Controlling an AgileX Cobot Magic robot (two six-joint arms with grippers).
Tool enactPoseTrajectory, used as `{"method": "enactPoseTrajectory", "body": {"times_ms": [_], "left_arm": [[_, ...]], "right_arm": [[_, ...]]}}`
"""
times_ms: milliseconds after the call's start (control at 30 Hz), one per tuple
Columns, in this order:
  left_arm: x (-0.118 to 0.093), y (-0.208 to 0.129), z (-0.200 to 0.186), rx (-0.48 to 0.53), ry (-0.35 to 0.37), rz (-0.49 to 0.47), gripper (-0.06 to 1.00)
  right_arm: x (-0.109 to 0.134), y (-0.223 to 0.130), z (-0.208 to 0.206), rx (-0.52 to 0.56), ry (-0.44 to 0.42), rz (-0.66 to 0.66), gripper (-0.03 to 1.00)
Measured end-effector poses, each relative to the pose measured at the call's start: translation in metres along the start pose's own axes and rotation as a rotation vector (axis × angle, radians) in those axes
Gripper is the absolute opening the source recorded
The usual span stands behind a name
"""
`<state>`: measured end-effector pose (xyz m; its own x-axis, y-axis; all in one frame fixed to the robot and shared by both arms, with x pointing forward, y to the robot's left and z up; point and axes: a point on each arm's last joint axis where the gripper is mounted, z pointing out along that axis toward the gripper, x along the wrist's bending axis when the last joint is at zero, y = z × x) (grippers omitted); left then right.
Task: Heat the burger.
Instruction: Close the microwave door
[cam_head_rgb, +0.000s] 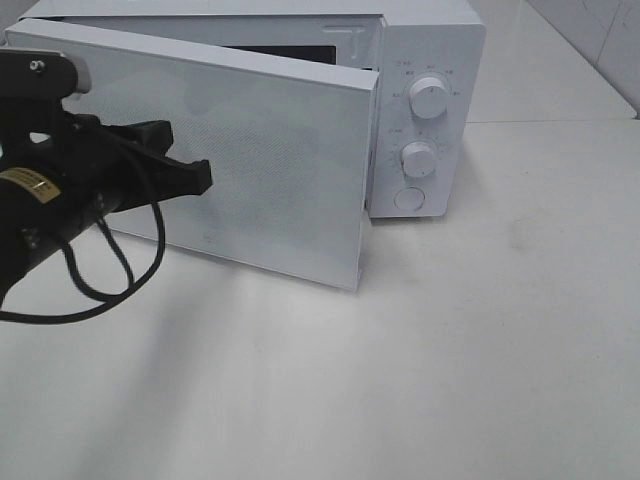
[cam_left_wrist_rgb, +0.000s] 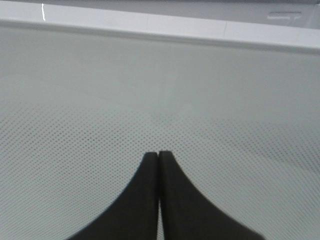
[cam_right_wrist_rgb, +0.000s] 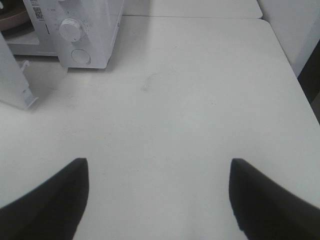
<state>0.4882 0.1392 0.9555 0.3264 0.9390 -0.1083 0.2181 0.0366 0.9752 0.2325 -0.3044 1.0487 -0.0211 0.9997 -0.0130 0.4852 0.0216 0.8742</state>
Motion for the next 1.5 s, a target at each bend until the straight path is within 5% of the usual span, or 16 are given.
{"method": "enactPoseTrajectory", "body": {"times_ms": [300,733,1500], "left_arm": [[-0.024,0.012,0.035,0.001,0.067,-0.009,0.00],[-0.042,0.019,0.075,-0.001,0.073,-0.041,0.00],[-0.076,0.011,0.114,0.104,0.021,-0.022,0.00]], "right_arm": [[0.000,0.000,0.000,0.000,0.000,0.000,0.75],[0.000,0.000,0.000,0.000,0.000,0.000,0.75],[0.000,0.000,0.000,0.000,0.000,0.000,0.75]]}}
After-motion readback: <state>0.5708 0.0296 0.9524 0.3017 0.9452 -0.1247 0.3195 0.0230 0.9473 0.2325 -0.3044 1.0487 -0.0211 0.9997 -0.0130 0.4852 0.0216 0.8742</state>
